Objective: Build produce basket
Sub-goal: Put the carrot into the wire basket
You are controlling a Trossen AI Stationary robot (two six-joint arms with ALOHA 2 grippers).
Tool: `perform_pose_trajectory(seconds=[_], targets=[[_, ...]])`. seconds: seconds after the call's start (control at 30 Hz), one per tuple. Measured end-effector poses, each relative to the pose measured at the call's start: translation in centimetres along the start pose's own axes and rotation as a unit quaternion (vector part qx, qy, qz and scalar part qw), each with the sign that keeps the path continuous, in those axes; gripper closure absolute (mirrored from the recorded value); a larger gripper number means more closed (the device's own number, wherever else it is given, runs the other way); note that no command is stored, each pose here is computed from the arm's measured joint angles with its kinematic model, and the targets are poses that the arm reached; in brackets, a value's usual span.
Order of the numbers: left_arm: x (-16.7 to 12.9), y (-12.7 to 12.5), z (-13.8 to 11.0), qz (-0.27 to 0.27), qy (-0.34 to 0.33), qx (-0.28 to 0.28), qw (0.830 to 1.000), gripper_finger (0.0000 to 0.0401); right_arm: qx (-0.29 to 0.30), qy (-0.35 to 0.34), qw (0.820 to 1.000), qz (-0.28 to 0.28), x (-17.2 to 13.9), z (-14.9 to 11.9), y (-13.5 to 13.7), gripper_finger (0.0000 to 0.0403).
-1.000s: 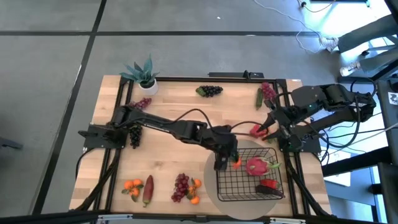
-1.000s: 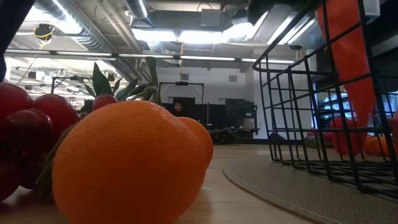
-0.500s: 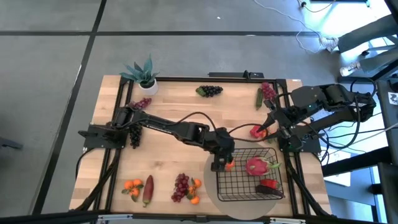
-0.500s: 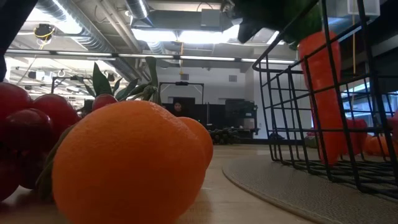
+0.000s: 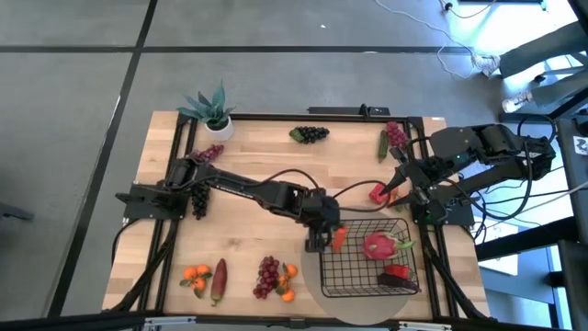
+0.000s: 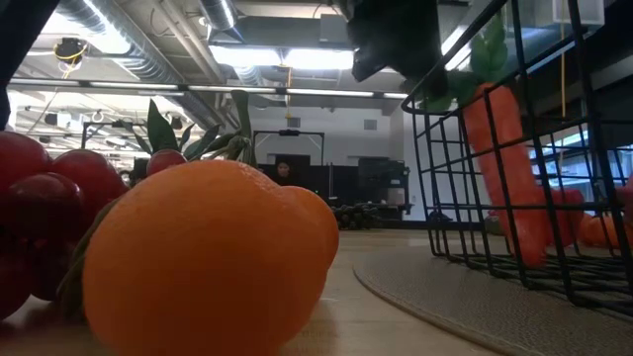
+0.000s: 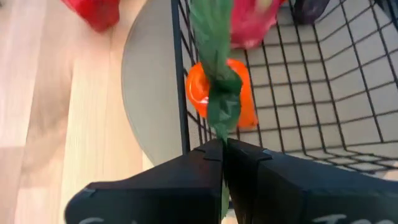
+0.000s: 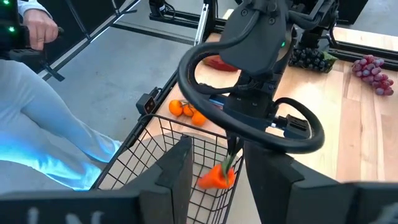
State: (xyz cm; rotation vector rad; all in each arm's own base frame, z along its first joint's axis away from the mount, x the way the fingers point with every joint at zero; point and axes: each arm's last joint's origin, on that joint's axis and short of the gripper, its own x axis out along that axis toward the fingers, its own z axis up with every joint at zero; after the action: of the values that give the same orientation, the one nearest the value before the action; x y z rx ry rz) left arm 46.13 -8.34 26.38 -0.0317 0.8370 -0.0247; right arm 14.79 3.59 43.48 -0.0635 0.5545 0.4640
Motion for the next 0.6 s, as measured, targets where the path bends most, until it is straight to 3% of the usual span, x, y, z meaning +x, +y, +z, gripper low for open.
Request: perform_pose_trajectory(seconds=[0.6], targets=[[-0.06,0.17,-0.95,0.01,0.049,-0.009,0.999,0.0401,0.0,0.0,1.0,0.0,0.0,0.01,0.0,0.0273]])
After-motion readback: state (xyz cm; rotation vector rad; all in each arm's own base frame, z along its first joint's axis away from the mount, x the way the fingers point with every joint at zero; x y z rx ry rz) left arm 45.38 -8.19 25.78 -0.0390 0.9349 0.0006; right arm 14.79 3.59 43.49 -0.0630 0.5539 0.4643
